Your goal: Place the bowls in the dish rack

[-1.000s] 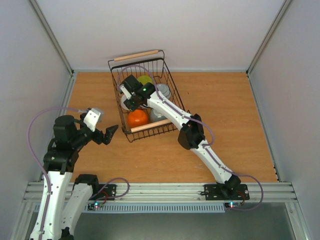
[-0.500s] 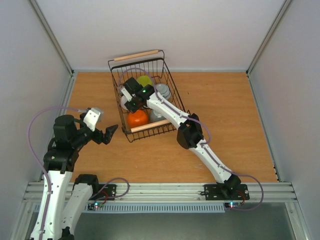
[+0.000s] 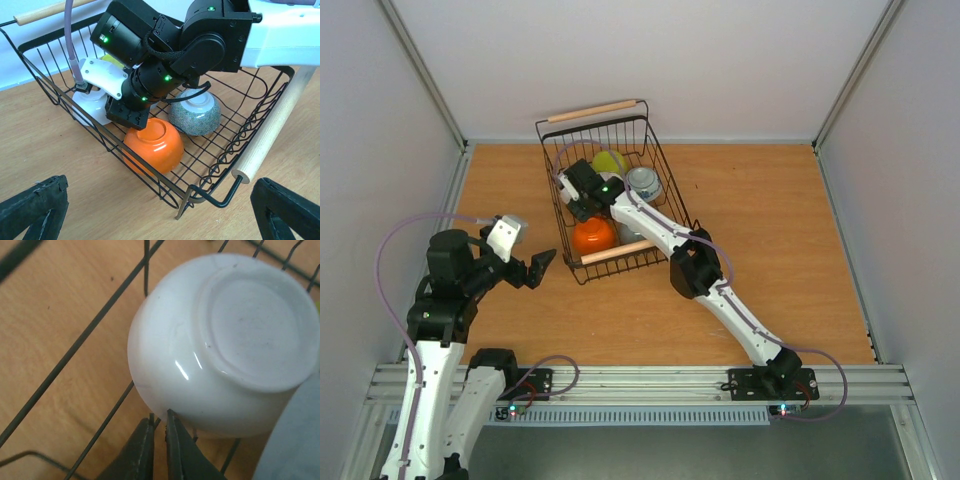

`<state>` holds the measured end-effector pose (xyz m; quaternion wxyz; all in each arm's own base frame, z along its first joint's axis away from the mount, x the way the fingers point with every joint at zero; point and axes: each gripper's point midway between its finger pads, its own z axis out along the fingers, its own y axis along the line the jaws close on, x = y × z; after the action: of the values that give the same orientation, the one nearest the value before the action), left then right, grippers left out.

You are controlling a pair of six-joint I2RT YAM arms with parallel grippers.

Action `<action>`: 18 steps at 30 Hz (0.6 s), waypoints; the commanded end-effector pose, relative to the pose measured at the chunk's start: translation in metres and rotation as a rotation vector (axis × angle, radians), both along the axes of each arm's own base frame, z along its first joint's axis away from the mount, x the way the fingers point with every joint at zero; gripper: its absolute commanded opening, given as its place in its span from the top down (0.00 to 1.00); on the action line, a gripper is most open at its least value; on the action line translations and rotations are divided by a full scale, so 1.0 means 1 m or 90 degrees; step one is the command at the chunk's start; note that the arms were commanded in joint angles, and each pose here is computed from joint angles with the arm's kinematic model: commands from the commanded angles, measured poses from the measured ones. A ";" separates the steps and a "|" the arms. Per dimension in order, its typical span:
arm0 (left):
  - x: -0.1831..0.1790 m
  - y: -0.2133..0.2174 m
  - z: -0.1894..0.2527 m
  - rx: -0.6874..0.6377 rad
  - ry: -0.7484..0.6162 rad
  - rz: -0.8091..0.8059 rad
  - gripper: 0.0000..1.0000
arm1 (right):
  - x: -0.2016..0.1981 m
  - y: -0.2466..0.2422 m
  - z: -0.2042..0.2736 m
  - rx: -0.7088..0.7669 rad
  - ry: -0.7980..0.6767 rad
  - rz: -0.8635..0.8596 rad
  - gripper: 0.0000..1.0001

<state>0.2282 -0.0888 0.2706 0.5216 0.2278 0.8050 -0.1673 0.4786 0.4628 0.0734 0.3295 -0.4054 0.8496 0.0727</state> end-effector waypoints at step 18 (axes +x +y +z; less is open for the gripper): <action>0.002 -0.002 0.004 0.002 -0.024 -0.013 0.01 | 0.024 0.003 0.047 0.026 -0.176 -0.039 0.77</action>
<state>0.2279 -0.0894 0.2708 0.5219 0.2304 0.8040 -0.1678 0.4987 0.4795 0.0812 0.4236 -0.4115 0.8062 0.0357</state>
